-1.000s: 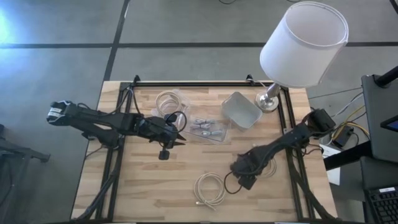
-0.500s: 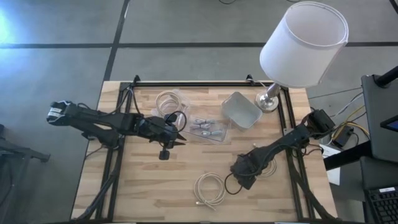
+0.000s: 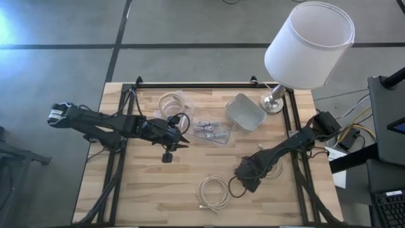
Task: Pick & Place USB Port
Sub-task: Put the brown USB cable into the gray bin
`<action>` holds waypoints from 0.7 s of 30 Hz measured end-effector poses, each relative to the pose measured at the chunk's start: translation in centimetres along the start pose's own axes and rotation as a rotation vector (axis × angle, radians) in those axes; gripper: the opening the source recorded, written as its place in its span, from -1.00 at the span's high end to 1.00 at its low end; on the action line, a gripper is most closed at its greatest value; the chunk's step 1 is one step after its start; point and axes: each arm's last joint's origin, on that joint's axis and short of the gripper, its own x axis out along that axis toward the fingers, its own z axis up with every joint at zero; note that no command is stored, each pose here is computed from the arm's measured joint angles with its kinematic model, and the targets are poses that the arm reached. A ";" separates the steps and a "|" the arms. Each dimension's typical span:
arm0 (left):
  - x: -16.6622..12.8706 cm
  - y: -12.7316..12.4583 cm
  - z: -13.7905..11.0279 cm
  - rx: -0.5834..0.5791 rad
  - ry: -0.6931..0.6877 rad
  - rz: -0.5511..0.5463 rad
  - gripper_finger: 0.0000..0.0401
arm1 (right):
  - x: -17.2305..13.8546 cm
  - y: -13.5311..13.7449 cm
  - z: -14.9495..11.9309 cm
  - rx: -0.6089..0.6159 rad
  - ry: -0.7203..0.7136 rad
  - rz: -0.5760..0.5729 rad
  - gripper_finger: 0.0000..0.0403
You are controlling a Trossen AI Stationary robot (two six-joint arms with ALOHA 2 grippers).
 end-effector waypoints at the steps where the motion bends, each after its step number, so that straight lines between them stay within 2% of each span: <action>1: 0.0 0.0 0.0 0.000 0.000 0.000 0.60 | -0.2 0.1 0.0 -0.004 -0.002 0.006 0.07; 8: 0.0 0.0 0.0 0.000 0.000 0.000 0.60 | -1.1 0.2 -0.1 -0.020 -0.030 -0.041 0.07; 15: 0.0 0.0 0.0 -0.003 0.001 0.000 0.60 | 0.5 -1.0 -0.1 0.028 -0.012 -0.105 0.07; 21: 0.0 0.0 0.0 -0.003 0.001 0.000 0.60 | 1.5 -1.5 -0.1 0.030 -0.009 -0.107 0.07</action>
